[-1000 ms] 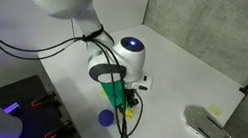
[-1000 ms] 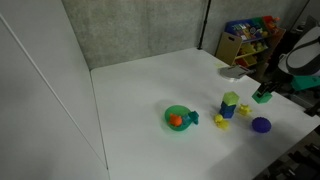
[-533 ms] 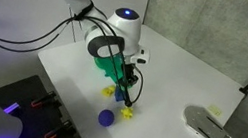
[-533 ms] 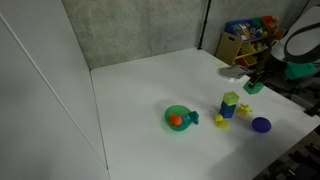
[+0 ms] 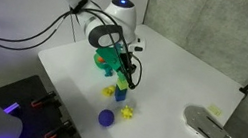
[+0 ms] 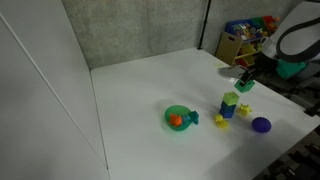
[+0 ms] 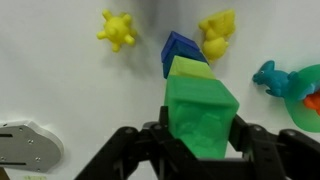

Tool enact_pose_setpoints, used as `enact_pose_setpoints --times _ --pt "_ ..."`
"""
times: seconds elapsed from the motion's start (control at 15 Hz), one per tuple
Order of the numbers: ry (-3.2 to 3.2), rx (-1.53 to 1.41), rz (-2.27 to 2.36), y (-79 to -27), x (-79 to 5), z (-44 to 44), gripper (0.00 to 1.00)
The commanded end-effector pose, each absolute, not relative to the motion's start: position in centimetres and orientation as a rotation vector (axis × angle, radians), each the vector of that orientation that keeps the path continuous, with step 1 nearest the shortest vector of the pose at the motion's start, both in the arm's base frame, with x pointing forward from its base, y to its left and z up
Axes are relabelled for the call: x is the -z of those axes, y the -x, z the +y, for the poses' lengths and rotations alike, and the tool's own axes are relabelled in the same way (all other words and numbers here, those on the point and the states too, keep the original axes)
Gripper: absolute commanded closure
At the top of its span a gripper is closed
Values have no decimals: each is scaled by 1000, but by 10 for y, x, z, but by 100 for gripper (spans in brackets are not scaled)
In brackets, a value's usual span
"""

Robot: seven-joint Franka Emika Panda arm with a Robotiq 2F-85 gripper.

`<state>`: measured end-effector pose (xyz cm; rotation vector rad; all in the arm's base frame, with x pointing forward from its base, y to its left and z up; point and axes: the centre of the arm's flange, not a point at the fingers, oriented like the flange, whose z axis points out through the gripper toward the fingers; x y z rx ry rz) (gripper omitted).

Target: Put the two green blocks onto the blue block on the left

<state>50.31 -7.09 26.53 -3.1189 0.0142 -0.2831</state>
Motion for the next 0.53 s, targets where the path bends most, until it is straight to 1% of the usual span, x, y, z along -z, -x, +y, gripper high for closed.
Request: enact_pose_setpoints --times 0.0,0.47 --pt "3145 258 9 -523 -265 -63 70" --pt "3170 228 3 -538 -247 -59 70"
